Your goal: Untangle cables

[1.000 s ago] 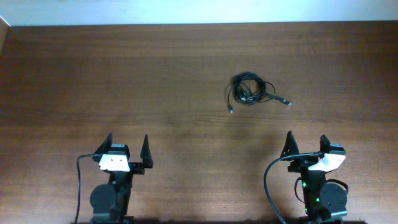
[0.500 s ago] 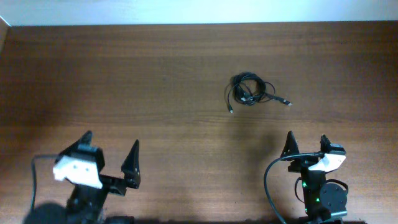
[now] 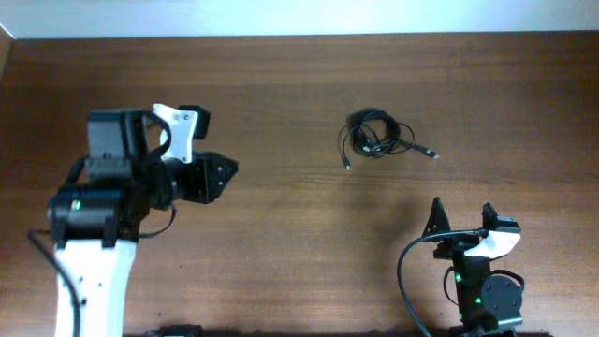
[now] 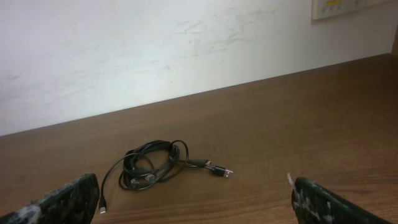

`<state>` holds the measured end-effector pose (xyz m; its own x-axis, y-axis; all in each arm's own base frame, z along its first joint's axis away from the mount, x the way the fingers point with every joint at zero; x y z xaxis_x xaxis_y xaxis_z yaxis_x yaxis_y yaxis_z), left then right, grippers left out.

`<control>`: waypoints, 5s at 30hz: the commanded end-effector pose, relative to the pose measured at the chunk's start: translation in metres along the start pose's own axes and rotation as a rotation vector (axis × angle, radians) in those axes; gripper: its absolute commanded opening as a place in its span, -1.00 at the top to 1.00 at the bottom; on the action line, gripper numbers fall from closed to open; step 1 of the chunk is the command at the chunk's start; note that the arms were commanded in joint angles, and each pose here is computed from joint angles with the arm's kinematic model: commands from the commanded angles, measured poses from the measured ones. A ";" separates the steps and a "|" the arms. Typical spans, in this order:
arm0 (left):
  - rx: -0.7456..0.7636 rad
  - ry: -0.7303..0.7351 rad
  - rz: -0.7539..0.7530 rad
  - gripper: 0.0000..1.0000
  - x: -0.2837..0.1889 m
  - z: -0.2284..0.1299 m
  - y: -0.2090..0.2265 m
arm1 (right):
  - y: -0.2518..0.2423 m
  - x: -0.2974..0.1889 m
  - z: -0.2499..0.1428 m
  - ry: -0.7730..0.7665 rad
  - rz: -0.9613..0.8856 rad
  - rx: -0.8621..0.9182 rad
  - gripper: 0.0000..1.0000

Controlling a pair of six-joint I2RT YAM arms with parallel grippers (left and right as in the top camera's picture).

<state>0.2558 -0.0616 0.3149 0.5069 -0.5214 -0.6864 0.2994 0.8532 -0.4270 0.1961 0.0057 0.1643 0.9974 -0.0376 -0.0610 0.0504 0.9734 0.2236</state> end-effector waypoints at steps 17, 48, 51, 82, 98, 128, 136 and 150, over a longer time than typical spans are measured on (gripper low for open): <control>-0.087 0.236 0.110 1.00 0.041 -0.020 0.015 | -0.004 0.000 -0.001 -0.001 -0.023 0.006 -0.97; -0.139 0.270 0.288 -0.98 0.178 0.001 -0.003 | -0.004 0.000 -0.001 -0.001 -0.023 0.006 -0.97; -0.141 0.279 0.292 -0.98 0.177 -0.001 -0.003 | -0.004 0.000 -0.001 -0.001 -0.023 0.006 -0.97; -0.228 0.401 0.352 -0.98 0.220 -0.100 0.046 | -0.004 0.000 -0.001 -0.001 -0.023 0.006 -0.97; -0.264 0.240 0.275 -0.98 0.235 -0.071 0.037 | -0.004 0.000 -0.001 -0.001 -0.023 0.006 -0.97; -0.255 0.423 0.346 -0.98 0.219 -0.105 0.044 | -0.004 0.000 -0.001 0.000 -0.023 0.006 -0.97; -0.254 0.419 0.345 -0.98 0.219 -0.104 0.044 | -0.004 0.000 -0.001 -0.001 -0.023 0.006 -0.97; -0.249 0.395 0.336 -0.98 0.222 -0.099 0.044 | -0.004 0.000 -0.001 -0.001 -0.023 0.006 -0.97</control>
<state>0.3006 -0.1399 0.0892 0.1899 -0.2216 -0.9565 -0.0635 0.9694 -0.2372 0.1961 0.0057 0.1643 0.9974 -0.0376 -0.0610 0.0504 0.9734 0.2236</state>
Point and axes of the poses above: each gripper's point midway between its finger pads, its own x axis out along the fingers, its own y axis along the line the jaws close on, z = x × y, the point moved 5 cm from there along -x, back along the fingers
